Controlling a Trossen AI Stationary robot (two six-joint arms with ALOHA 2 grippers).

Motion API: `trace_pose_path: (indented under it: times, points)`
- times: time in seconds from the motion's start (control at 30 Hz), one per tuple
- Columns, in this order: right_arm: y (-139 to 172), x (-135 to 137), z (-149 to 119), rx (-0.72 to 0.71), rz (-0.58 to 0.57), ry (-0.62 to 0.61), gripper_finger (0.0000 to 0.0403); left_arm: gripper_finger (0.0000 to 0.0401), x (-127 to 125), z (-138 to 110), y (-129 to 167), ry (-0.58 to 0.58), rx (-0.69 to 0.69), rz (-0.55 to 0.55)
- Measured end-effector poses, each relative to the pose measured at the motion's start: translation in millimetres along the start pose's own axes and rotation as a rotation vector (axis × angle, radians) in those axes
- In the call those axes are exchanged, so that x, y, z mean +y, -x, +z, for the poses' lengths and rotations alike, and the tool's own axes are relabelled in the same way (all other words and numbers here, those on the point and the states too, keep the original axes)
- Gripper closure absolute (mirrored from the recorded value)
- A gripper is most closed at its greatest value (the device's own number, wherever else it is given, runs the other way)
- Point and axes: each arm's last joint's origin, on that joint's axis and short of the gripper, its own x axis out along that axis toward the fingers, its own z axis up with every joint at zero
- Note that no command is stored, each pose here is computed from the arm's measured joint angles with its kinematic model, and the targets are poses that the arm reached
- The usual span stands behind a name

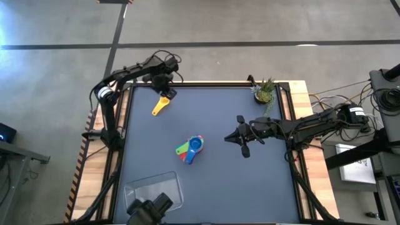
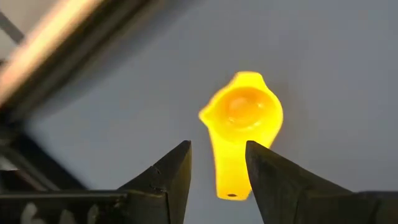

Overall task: Nest measuring cups in basket
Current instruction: Stack the yellow measuring cup on top of the blue measuring cup

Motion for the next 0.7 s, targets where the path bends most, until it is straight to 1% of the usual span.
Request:
trace_pose_path:
  times: [0.1,0.17,0.3,0.4,0.47,0.57,0.7]
  points:
    - [0,0,0,0.0,0.002,0.009,0.038,0.0266,-4,2,-11,-0.01,0.043,-0.012]
    - [0,0,0,-0.001,0.001,0.016,0.038,0.0266,-5,2,-14,-0.007,0.071,0.006]
    - [0,0,0,-0.001,0.001,0.022,0.038,0.0266,-4,0,-13,0.017,0.089,0.036]
    - [0,0,0,-0.001,0.001,0.023,0.038,0.0266,-2,-1,-12,0.012,0.098,0.061]
    - [0,0,0,-0.001,0.001,0.024,0.038,0.0266,-1,-5,-4,0.009,0.088,0.086]
    - [0,0,0,-0.002,0.001,0.025,0.038,0.0266,1,-12,15,0.012,0.029,0.096]
    - [0,0,0,-0.002,0.001,0.025,0.038,0.0277,-7,-34,48,0.015,-0.125,0.074]
